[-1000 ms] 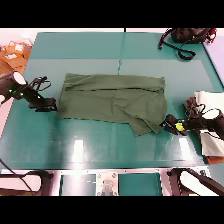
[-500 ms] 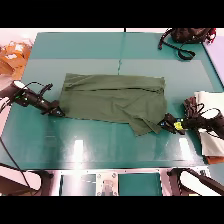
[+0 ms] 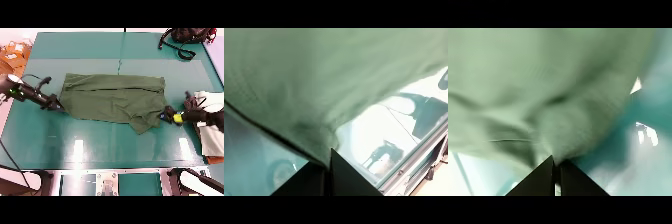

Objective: Fold the shirts.

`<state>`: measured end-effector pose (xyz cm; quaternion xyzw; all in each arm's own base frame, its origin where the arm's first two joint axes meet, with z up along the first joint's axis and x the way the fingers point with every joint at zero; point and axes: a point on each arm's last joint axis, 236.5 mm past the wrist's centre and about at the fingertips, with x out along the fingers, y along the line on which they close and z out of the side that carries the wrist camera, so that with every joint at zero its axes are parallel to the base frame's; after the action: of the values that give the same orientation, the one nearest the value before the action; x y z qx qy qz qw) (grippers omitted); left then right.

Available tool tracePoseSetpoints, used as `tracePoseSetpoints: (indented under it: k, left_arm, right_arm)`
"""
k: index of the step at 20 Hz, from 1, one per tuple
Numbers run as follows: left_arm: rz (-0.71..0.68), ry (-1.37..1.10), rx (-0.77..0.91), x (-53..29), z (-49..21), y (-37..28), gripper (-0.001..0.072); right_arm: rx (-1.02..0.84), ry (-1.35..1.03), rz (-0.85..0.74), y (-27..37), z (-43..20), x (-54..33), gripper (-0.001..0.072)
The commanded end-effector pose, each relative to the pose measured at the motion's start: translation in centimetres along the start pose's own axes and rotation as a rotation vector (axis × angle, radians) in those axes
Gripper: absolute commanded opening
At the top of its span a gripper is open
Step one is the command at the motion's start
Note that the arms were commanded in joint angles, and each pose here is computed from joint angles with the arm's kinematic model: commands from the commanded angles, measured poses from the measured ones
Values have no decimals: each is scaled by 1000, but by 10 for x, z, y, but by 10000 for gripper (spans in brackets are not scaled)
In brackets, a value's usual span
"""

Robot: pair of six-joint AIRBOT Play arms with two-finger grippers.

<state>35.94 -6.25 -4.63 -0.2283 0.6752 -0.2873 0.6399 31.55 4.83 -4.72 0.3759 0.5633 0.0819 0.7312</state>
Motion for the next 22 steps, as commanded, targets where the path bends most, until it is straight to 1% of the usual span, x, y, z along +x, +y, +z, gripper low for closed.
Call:
tracePoseSetpoints:
  k: [1,3,6,9,11,12,13,15,18,20,22]
  left_arm:
    - [9,-136,137,-65,15,-66,23]
    - [52,-352,330,-134,25,-139,24]
    - [198,-721,621,-246,2,-255,24]
    - [306,-1081,860,-333,-67,-366,24]
    - [356,-1270,988,-368,-122,-420,25]
    - [381,-1338,1025,-380,-142,-436,24]
    - [412,-1396,1048,-389,-159,-446,25]
    - [492,-1444,1040,-399,-173,-444,25]
    - [586,-1428,941,-407,-156,-414,25]
    - [586,-1354,844,-398,-120,-379,25]
    - [528,-1231,752,-370,-74,-337,25]
  right_arm:
    - [-205,-140,140,96,47,-74,18]
    - [-379,-372,177,169,77,-161,18]
    - [-579,-724,206,259,73,-302,18]
    - [-695,-1027,180,307,35,-410,18]
    - [-746,-1185,135,324,6,-456,18]
    - [-760,-1250,120,331,-6,-473,18]
    - [-760,-1298,114,336,-16,-484,19]
    - [-775,-1371,89,340,-33,-498,19]
    - [-769,-1376,55,335,-35,-498,19]
    - [-710,-1284,95,319,-12,-473,19]
    - [-605,-1138,158,287,26,-424,19]
